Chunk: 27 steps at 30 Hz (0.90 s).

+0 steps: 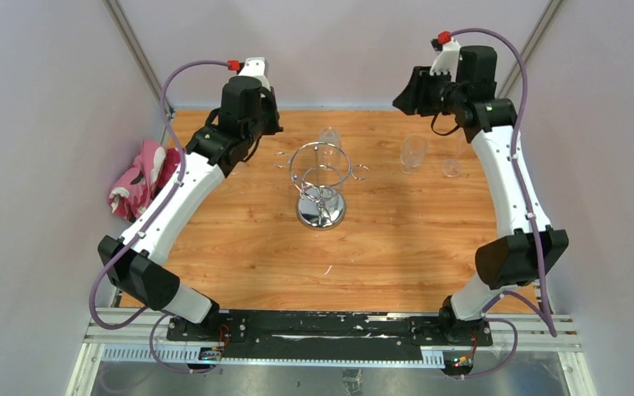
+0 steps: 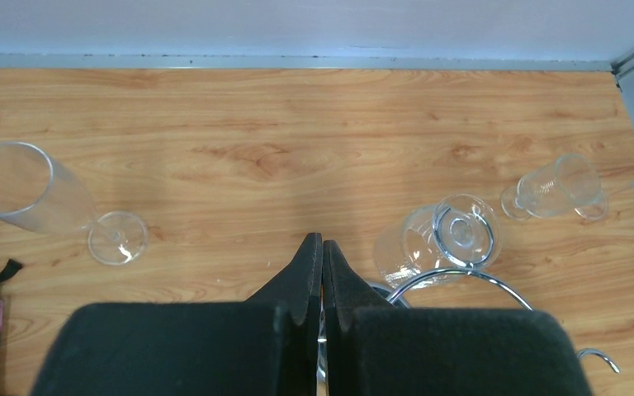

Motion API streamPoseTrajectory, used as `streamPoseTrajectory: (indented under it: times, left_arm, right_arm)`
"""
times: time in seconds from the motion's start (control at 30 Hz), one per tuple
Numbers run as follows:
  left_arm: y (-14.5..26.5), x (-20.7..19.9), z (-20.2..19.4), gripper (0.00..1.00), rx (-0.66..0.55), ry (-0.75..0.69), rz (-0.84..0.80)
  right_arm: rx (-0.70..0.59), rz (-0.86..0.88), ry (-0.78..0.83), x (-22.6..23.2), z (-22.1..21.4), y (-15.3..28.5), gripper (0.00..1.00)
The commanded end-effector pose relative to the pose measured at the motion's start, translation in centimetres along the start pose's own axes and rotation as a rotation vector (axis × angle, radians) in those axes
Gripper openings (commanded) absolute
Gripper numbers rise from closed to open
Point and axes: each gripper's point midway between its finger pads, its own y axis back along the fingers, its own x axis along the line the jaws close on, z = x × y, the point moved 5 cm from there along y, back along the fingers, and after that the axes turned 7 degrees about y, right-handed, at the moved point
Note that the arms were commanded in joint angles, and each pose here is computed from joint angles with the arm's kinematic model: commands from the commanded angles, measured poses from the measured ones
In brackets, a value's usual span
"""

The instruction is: Take the wine glass off the wine glass rack

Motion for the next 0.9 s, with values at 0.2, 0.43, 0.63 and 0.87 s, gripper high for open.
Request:
streamPoseTrajectory:
  times: [0.2, 0.43, 0.63, 0.87]
  left_arm:
    - [0.2, -0.5, 0.0, 0.0, -0.017, 0.026, -0.029]
    - [0.1, -0.3, -0.3, 0.0, -0.016, 0.022, -0.017]
    - [-0.2, -0.2, -0.6, 0.0, -0.007, 0.015, -0.009]
    - [-0.1, 0.1, -0.4, 0.0, -0.013, 0.007, 0.01]
  right_arm:
    - [-0.024, 0.576, -0.236, 5.9, 0.3, -6.2, 0.33]
    - [0.041, 0.653, -0.279, 6.8, -1.3, -10.1, 0.3]
    - [0.061, 0.74, -0.325, 7.6, -1.7, -12.5, 0.3]
    - [0.086, 0.785, -0.34, 8.3, -2.1, -13.7, 0.32]
